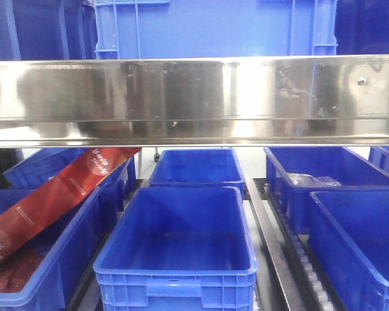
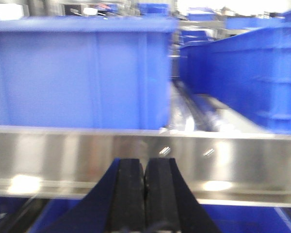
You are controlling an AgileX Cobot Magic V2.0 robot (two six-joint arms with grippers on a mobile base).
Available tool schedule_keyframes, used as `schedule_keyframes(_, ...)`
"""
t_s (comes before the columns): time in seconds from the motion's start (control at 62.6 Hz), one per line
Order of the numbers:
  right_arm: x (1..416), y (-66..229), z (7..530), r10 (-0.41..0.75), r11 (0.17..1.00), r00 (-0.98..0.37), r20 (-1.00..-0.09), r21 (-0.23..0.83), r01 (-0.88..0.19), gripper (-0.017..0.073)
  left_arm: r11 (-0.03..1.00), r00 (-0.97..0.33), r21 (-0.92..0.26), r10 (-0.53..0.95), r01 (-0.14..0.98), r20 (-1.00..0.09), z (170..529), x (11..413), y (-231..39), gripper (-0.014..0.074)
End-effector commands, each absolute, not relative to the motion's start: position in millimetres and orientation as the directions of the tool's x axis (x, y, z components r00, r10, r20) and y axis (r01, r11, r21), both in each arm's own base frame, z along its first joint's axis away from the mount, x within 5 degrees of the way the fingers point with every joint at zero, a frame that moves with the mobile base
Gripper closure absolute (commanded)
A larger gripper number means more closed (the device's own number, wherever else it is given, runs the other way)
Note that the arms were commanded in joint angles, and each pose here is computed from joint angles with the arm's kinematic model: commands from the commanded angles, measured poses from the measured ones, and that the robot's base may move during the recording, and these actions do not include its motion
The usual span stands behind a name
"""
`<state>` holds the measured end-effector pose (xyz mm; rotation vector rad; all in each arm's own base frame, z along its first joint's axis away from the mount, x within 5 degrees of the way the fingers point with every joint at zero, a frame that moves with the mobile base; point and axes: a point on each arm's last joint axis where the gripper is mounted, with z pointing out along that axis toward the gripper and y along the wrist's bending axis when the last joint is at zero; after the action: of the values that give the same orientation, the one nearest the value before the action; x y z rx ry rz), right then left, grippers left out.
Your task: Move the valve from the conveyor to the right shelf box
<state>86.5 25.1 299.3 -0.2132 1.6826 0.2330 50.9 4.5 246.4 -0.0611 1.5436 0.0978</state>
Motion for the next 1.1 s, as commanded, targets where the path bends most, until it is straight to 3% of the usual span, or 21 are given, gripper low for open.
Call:
schedule_keyframes(0.0, 86, 24, 302, -0.003, 0.964, -0.093, -0.996, 0.022, -0.266, 0.0714, 0.992, 0.019, 0.023, 0.025, -0.122, -0.999, 229, 51, 6, 0.0704)
schedule_keyframes(0.128, 86, 24, 301, -0.003, 0.964, -0.092, -0.996, 0.022, -0.266, 0.0714, 0.992, 0.037, 0.022, 0.026, -0.127, -0.999, 209, 56, 7, 0.0704)
schedule_keyframes(0.176, 86, 24, 301, -0.003, 0.964, -0.092, -0.996, 0.022, -0.266, 0.0714, 0.992, 0.075, 0.021, 0.031, -0.125, -0.997, 212, 56, 7, 0.0704)
schedule_keyframes(0.399, 86, 24, 301, -0.003, 0.964, -0.092, -0.996, 0.022, -0.266, 0.0714, 0.998, 0.012, 0.018, 0.019, -0.066, -1.0, 206, 56, 4, 0.0704)
schedule_keyframes(1.086, 86, 24, 301, -0.003, 0.964, -0.092, -0.996, 0.022, -0.266, 0.0714, 0.997, 0.056, 0.018, 0.022, -0.074, -0.998, 210, 56, 4, 0.0704)
